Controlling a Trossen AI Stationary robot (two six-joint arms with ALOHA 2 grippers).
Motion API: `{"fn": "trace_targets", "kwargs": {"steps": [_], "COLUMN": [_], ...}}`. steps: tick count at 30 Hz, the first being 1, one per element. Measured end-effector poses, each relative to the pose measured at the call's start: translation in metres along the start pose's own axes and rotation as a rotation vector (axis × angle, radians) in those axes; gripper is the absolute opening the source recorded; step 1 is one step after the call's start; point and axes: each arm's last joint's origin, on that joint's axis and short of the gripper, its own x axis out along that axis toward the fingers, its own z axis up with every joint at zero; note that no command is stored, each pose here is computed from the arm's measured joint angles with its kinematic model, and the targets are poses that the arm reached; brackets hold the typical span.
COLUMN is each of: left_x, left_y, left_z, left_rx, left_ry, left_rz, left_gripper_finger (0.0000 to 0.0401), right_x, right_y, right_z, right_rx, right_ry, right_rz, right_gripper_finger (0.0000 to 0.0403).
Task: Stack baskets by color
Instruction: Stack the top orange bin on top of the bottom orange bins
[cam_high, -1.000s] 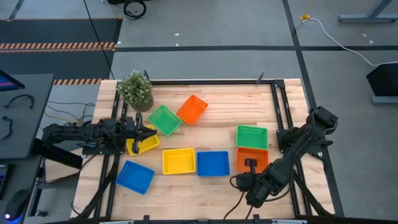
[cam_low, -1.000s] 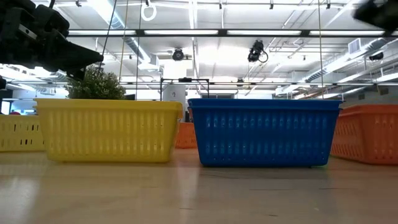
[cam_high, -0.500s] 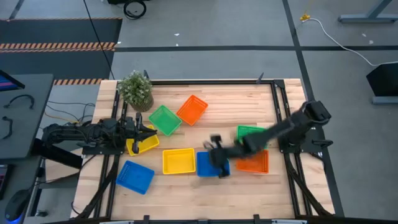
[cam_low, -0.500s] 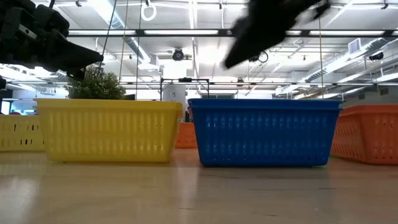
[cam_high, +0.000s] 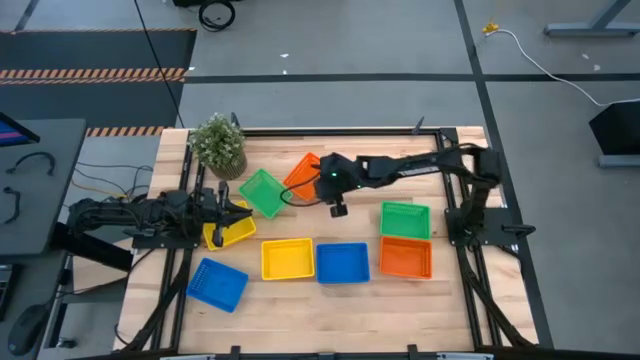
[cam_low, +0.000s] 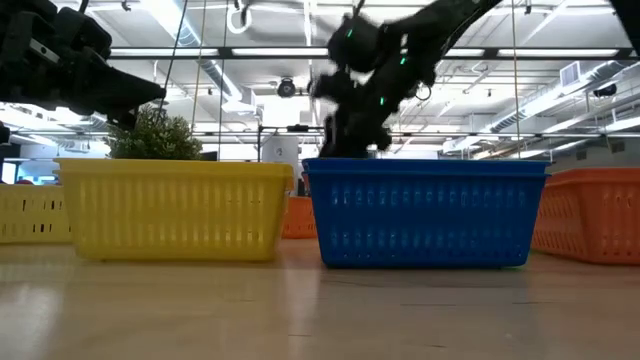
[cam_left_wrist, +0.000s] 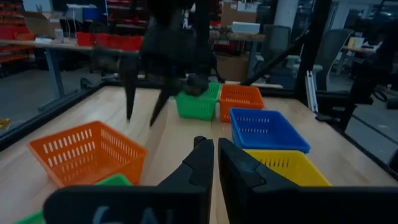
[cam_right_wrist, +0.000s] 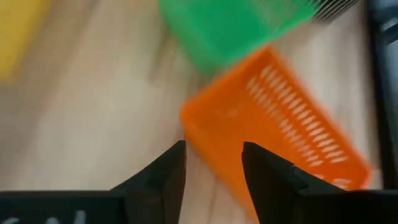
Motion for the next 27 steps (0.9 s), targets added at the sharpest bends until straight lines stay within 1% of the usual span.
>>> {"fn": "trace_targets", "kwargs": {"steps": [2,5,8,12,14,16,19,21,22,23,27], "left_x": [0.0,0.001,0.001,0.001,0.001,0.001,0.001,0.001,0.001,0.001,0.001], "left_y": [0.0,0.0,0.0,0.0,0.0,0.0,0.0,0.0,0.0,0.0,0.0], "left_z": [-0.001,-0.001,-0.001,-0.001,-0.001,-0.001,-0.001,-0.001,-0.001,-0.001,-0.001], "left_rx": [0.001,0.001,0.001,0.001,0.001,0.001,0.001,0.001,0.001,0.001,0.001], "left_ry": [0.011,0.016,0.017,0.012,0.016,0.014,0.015,0.015,0.015,0.015,0.015], "left_rz": [0.0,0.001,0.001,0.0,0.0,0.001,0.001,0.001,0.0,0.001,0.001], "left_gripper_finger": [0.0035,0.0036,0.0032,0.0028,0.0029,0.0032,0.0037,0.0038,0.0038,0.0038,0.0034], "right_x": [0.014,0.027,0.034,0.037,0.038,0.037,0.035,0.03,0.027,0.023,0.0], "right_y": [-0.005,-0.013,-0.023,-0.03,-0.03,-0.029,-0.023,-0.016,-0.011,-0.005,0.027], "right_z": [-0.008,-0.012,-0.013,-0.014,-0.017,-0.019,-0.017,-0.009,-0.005,-0.001,0.02], "right_rx": [-0.051,-0.094,-0.131,-0.152,-0.162,-0.16,-0.144,-0.13,-0.13,-0.136,-0.116], "right_ry": [0.071,0.134,0.166,0.221,0.25,0.272,0.287,0.284,0.287,0.295,0.337], "right_rz": [0.016,-0.012,-0.03,0.007,0.033,0.049,0.051,0.033,0.025,0.018,-0.052], "right_gripper_finger": [0.0174,0.0179,0.0179,0.0167,0.0151,0.0125,0.007,0.0028,0.0017,0.0013,0.0023]}}
